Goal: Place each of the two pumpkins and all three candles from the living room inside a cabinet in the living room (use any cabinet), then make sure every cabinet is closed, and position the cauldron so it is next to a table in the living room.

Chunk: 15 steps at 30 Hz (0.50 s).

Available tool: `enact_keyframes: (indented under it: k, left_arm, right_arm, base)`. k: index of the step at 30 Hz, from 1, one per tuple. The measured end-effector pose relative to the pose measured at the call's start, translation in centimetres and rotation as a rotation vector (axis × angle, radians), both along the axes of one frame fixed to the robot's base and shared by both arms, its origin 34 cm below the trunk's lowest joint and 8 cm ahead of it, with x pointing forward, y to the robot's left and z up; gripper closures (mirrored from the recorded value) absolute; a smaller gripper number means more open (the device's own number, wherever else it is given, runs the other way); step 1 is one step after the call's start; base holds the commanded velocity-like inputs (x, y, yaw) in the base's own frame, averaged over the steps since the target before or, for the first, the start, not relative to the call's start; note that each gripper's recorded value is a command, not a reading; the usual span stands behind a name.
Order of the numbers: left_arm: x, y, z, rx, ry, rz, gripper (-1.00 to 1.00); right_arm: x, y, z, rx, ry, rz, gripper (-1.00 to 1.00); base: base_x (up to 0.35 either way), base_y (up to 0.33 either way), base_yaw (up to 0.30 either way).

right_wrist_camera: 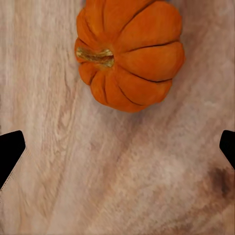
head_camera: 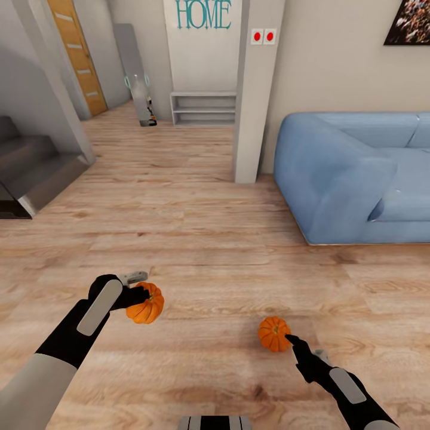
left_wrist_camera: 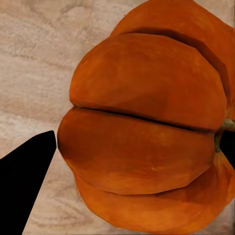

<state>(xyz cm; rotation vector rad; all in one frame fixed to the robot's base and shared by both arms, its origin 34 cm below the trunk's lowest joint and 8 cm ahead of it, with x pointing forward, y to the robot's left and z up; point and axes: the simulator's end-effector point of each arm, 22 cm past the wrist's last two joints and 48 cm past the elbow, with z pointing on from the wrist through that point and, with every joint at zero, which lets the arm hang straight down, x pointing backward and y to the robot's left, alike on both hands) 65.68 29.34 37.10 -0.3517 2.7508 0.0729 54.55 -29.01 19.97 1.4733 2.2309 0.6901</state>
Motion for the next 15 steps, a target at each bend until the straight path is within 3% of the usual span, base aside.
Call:
enact_keyframes:
  k: [6,15]
  left_arm:
    - [0.00,-0.03,-0.02,-0.001,0.000,0.000,1.00]
    - [0.01,0.00,-0.03,0.001,0.000,0.000,1.00]
  right_arm:
    - [-0.17,0.02,-0.13,0.001,0.004,0.000,-1.00]
    - [-0.32,-0.16,-0.25,-0.003,0.009,0.000,-1.00]
  base:
    - [0.262,-0.083,0.000]
    - [0.061,-0.016,0.000]
